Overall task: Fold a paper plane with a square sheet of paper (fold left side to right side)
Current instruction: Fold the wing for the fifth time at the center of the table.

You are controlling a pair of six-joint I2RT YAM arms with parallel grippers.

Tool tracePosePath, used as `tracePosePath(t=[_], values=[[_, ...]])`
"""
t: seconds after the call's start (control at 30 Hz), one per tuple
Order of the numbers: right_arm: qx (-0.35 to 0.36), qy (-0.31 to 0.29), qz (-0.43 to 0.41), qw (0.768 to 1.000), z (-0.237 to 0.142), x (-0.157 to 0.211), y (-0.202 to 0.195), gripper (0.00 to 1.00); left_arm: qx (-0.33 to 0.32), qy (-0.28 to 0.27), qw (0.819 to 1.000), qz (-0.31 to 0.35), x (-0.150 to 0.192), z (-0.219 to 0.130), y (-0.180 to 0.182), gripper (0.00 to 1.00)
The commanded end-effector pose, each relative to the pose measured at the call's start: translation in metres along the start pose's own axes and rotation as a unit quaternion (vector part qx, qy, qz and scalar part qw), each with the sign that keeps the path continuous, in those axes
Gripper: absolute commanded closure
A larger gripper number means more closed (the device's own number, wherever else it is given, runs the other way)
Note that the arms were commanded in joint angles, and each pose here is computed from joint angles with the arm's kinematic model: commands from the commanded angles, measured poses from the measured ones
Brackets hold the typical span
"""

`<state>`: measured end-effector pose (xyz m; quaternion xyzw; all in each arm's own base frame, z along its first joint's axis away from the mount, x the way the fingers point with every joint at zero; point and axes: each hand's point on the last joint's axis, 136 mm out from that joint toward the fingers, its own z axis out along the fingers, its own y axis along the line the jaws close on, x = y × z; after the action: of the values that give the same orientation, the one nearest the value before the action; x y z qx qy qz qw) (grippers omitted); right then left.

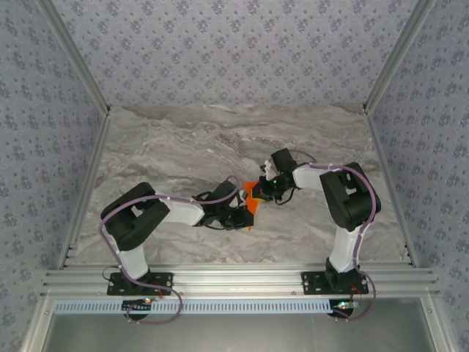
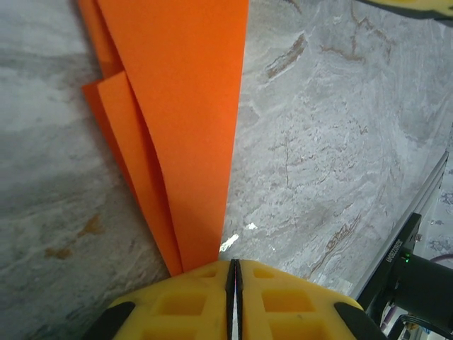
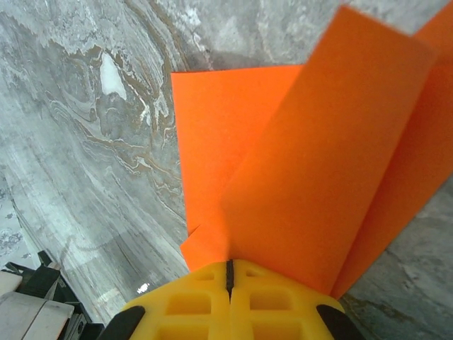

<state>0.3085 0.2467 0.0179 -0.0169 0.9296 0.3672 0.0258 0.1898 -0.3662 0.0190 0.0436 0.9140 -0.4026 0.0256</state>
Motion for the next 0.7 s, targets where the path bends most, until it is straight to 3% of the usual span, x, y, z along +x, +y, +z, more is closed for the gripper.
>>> tracePosePath(t=[0.0,0.53,0.67], values=[[0.051,-0.034,-0.004,0.998,-0.004,-0.025,-0.028,0.99,-0.079,0.049,0.994,-0.051,0.036,0.003,0.052,0.89],[0.040,-0.081,-0.011,0.996,-0.020,-0.086,-0.047,1.00,-0.074,0.050,0.994,-0.058,0.039,0.008,0.057,0.90],[0.033,-0.075,-0.006,0.997,-0.019,-0.087,-0.048,1.00,-0.069,0.047,0.995,-0.059,0.038,0.008,0.054,0.90]])
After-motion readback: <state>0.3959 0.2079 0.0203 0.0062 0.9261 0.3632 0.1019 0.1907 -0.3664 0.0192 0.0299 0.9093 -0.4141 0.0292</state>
